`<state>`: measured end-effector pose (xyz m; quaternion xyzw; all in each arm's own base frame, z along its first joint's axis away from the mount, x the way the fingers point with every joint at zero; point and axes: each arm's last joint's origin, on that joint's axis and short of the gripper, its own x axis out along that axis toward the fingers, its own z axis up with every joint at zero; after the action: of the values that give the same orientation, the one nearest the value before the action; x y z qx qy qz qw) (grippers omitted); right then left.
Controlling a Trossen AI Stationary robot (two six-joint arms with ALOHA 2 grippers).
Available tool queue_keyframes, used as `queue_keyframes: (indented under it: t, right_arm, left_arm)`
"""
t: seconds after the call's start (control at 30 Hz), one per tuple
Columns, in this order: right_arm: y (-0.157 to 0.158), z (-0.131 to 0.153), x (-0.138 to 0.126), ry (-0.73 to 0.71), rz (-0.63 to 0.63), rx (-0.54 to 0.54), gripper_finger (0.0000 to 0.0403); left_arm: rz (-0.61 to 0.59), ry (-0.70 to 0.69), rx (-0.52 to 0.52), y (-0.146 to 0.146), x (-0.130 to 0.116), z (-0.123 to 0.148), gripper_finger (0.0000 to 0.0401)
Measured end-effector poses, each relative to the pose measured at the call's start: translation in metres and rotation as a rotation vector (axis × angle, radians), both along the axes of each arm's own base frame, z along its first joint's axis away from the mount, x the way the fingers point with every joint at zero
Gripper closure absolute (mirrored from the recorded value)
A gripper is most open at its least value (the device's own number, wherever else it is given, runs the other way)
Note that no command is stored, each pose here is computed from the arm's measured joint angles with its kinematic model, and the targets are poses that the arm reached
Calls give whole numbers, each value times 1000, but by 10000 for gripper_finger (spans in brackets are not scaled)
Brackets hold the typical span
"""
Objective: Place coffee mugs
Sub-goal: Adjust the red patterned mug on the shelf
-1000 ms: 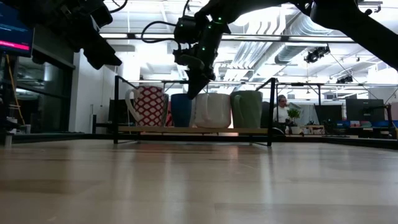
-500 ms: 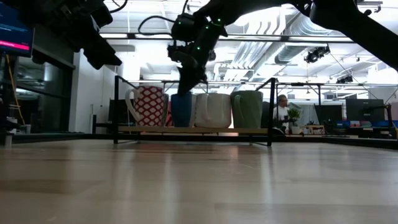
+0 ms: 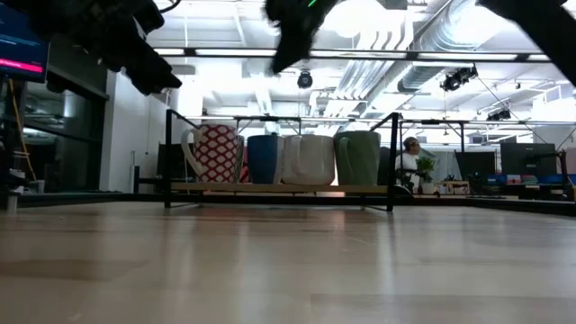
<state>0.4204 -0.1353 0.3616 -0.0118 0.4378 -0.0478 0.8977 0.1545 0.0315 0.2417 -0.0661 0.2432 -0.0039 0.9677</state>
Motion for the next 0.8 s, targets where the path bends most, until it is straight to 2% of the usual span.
queue_keyframes:
  t: [0.2,0.27,0.4,0.5,0.57,0.8]
  right_arm:
    - [27,53,-81,196,-142,-3,368]
    - [41,63,-103,253,-158,5,368]
    - [65,65,-135,243,-123,23,368]
    - [80,42,-167,289,-158,48,368]
    - [89,22,-188,265,-194,76,368]
    - [113,-59,-245,14,-231,171,368]
  left_arm:
    - [2,-33,10,0,1,3,231]
    - [13,-36,13,1,2,3,231]
    - [88,-29,16,3,2,3,231]
    - [129,-26,-5,4,1,3,231]
    - [142,-25,-20,4,1,3,231]
    - [146,-25,-25,4,1,3,231]
